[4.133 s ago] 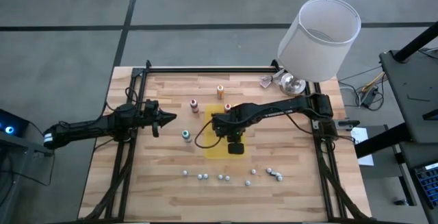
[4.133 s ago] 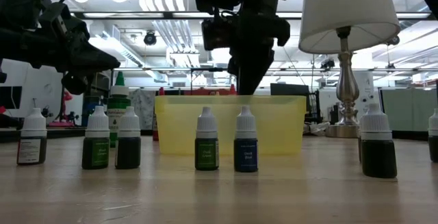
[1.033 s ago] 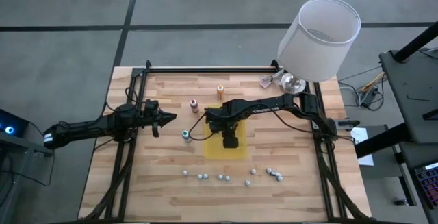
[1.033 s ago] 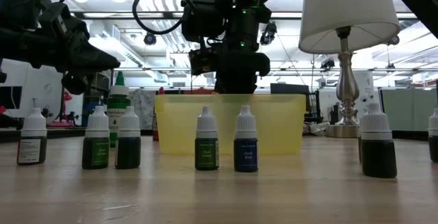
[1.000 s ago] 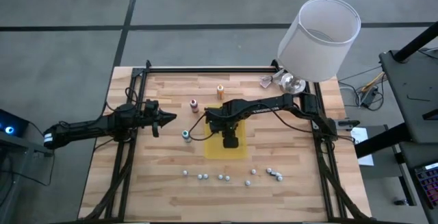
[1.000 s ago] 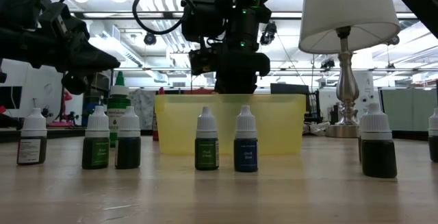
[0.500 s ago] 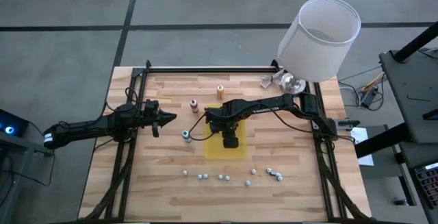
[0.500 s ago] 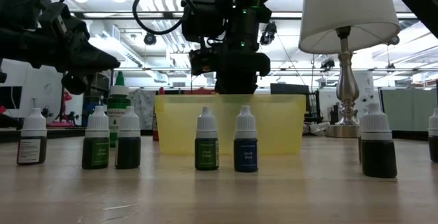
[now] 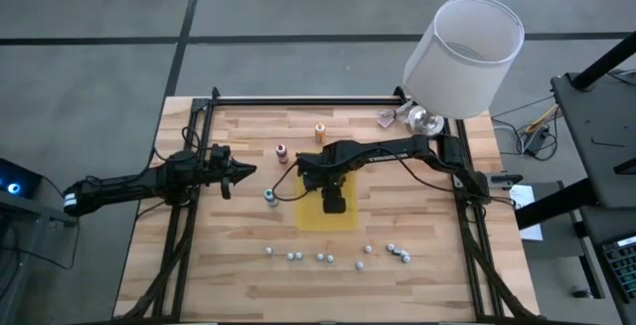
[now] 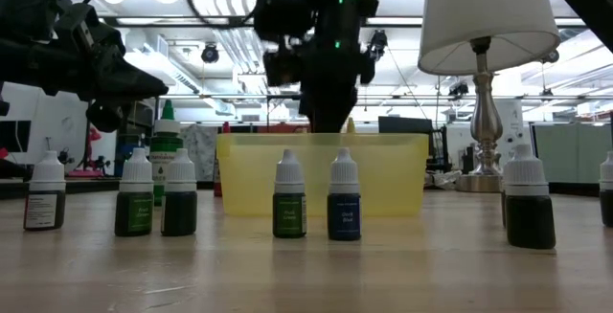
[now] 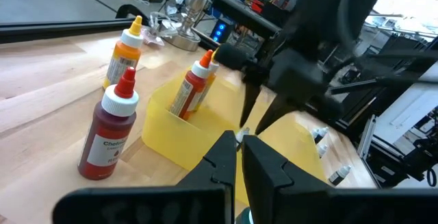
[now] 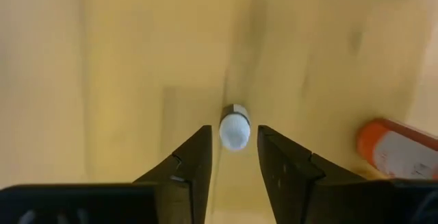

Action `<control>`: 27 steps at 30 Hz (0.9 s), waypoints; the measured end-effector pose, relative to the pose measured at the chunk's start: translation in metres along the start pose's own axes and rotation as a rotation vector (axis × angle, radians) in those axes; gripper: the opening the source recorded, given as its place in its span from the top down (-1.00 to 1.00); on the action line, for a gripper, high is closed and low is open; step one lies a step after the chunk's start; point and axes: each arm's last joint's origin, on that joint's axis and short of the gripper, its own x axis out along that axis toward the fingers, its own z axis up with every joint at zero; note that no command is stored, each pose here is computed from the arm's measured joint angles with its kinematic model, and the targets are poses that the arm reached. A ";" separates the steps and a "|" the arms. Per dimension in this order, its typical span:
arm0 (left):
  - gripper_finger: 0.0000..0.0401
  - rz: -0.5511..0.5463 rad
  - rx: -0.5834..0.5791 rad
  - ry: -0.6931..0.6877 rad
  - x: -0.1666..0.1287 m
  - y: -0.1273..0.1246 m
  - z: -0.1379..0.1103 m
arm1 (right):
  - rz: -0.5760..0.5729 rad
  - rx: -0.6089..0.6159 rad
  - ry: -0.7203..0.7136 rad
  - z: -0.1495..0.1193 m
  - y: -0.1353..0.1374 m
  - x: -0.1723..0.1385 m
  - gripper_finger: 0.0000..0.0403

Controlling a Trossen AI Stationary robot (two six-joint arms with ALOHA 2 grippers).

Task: Pick & Place food coloring
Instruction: Put the small black food coloring bottle into the bin

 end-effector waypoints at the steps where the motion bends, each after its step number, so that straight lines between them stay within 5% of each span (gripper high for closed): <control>1: 1.00 0.000 0.000 0.000 0.000 0.000 0.000 | -0.001 -0.002 -0.001 0.000 0.001 -0.004 0.47; 12: 1.00 0.000 0.000 0.000 0.000 0.000 0.000 | -0.001 -0.008 -0.060 -0.010 0.028 -0.057 0.41; 27: 1.00 0.000 0.000 0.000 0.000 0.000 0.000 | 0.046 -0.167 -0.221 -0.050 0.103 -0.137 0.35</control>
